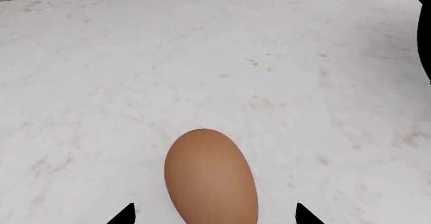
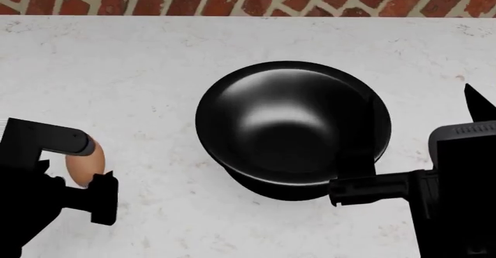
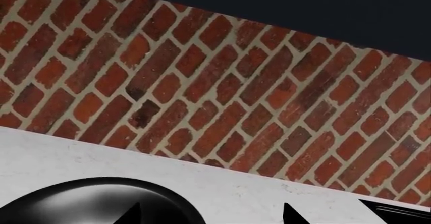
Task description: Place the eggs and milk next to the bowl.
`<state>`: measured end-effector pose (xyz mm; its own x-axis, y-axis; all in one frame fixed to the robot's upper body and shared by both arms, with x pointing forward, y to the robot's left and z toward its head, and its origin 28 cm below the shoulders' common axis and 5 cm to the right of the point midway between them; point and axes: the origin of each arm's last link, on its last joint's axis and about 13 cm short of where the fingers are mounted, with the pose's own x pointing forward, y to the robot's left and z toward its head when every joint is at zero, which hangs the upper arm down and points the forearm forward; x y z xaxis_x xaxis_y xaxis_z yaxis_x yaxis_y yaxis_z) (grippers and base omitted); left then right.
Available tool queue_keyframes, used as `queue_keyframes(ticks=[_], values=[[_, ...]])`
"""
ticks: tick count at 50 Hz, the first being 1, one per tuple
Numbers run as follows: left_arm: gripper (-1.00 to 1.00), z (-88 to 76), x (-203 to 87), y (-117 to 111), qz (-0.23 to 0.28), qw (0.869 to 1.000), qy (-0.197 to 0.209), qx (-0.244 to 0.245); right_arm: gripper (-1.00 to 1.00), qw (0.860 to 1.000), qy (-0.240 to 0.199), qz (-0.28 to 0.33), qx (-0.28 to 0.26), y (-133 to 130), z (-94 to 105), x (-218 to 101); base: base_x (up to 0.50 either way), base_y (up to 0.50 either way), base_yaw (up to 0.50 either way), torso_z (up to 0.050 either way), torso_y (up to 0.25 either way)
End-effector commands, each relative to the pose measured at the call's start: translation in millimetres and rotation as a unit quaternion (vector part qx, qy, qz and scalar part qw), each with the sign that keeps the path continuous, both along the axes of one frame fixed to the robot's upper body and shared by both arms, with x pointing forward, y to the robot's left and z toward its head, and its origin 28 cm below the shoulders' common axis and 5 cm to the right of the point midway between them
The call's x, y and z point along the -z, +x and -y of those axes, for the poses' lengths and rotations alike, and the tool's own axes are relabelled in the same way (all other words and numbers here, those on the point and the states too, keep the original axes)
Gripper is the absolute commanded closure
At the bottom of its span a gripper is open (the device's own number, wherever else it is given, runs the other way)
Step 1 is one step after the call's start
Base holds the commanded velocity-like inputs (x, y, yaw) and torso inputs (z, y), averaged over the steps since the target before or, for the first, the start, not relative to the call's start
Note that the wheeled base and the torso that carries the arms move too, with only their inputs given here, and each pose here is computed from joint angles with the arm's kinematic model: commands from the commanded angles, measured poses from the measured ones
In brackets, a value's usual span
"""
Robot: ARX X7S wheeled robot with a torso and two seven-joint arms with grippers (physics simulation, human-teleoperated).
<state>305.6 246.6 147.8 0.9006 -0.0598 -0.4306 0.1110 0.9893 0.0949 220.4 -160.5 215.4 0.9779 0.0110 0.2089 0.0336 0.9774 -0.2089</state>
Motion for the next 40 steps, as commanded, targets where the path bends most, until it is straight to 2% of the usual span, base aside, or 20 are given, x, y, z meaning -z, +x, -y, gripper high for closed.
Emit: queue_keyframes(ticks=[1,20,36,37,40], values=[[-1.0,1.5,4,11,-0.004,1.0,0.006,-0.004,-1.0,1.0,-0.001,0.0,0.0,1,0.4,-1,0.0,0.0,0.0,0.0,0.0],[-1.0,3.4,13,30,-0.017,1.0,0.013,-0.009,-1.0,1.0,-0.001,-0.003,0.002,2,0.9,1,0.0,0.0,0.0,0.0,0.0],[-1.0,2.6,17,29,-0.022,1.0,0.017,-0.011,-1.0,1.0,0.0,-0.003,0.003,0,1.4,3,0.0,0.0,0.0,0.0,0.0],[1.0,2.7,17,29,-0.021,1.0,0.018,-0.011,-1.0,1.0,0.001,-0.004,0.003,0,1.6,3,0.0,0.0,0.0,0.0,0.0],[1.0,2.6,17,28,-0.019,1.0,0.018,-0.011,-1.0,1.0,0.002,-0.005,0.002,0,1.7,4,0.0,0.0,0.0,0.0,0.0]])
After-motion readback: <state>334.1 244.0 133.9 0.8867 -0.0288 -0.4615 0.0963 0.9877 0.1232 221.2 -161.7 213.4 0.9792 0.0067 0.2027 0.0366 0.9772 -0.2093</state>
